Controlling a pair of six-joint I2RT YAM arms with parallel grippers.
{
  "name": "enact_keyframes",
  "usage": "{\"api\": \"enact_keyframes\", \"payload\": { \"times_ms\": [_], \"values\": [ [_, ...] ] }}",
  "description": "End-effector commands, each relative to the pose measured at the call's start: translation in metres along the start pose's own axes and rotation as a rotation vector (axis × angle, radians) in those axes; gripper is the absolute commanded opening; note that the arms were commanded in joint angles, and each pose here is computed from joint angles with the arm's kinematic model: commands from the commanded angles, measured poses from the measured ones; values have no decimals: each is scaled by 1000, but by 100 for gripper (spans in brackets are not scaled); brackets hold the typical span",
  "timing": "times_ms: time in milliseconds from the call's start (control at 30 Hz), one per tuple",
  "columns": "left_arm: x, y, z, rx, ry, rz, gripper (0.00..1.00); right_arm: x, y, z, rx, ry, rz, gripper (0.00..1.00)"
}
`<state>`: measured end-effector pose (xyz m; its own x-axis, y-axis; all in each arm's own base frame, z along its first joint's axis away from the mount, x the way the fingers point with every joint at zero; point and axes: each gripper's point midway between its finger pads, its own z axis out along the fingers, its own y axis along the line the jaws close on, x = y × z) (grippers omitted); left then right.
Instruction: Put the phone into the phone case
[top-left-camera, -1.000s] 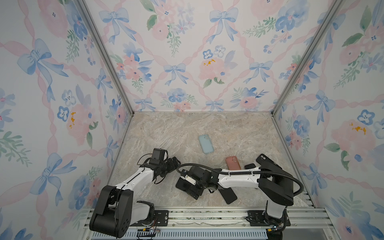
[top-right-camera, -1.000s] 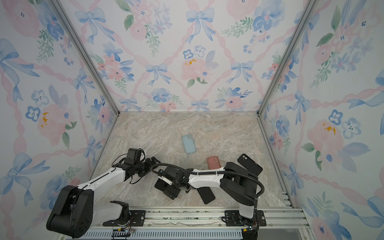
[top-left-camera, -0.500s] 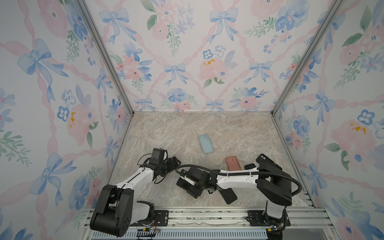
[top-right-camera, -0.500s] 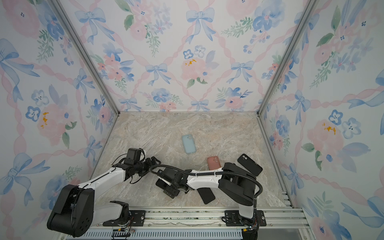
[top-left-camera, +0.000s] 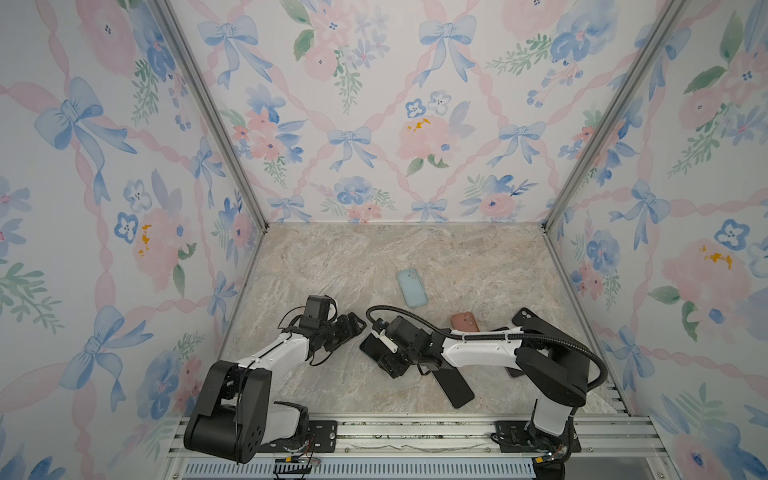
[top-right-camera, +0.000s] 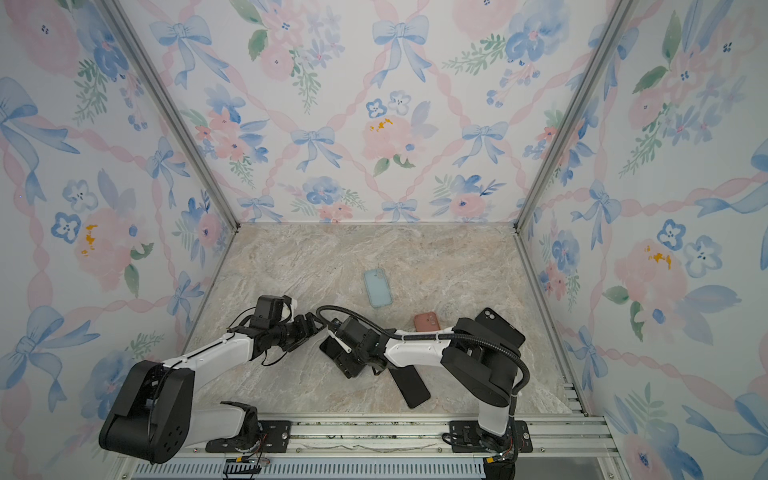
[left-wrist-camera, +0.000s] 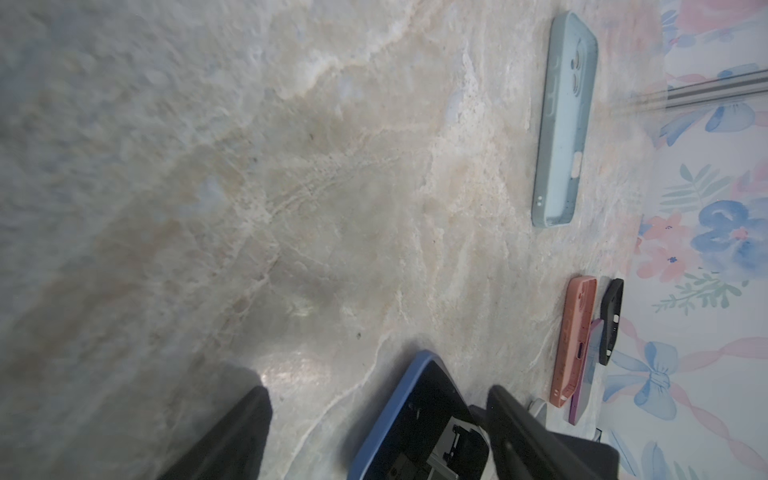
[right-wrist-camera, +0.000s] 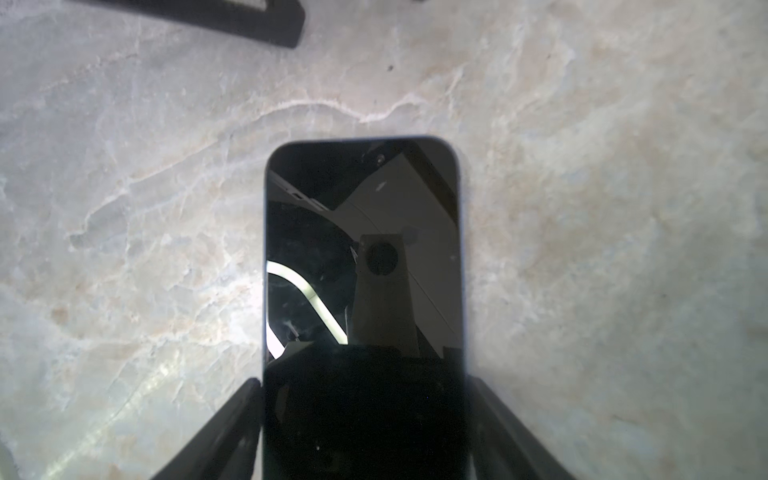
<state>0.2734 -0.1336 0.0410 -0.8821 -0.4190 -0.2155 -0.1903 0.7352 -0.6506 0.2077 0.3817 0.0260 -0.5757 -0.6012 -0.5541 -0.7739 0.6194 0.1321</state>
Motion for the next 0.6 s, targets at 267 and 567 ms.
{"api": "enact_keyframes", "payload": {
  "times_ms": [267,567],
  "values": [
    [52,6,22,150,187,-124,74,44,-22,14,-57,70,169,73],
    [54,11,25,159,175,-140,62,47,-23,13,-62,68,165,73]
  ]
}}
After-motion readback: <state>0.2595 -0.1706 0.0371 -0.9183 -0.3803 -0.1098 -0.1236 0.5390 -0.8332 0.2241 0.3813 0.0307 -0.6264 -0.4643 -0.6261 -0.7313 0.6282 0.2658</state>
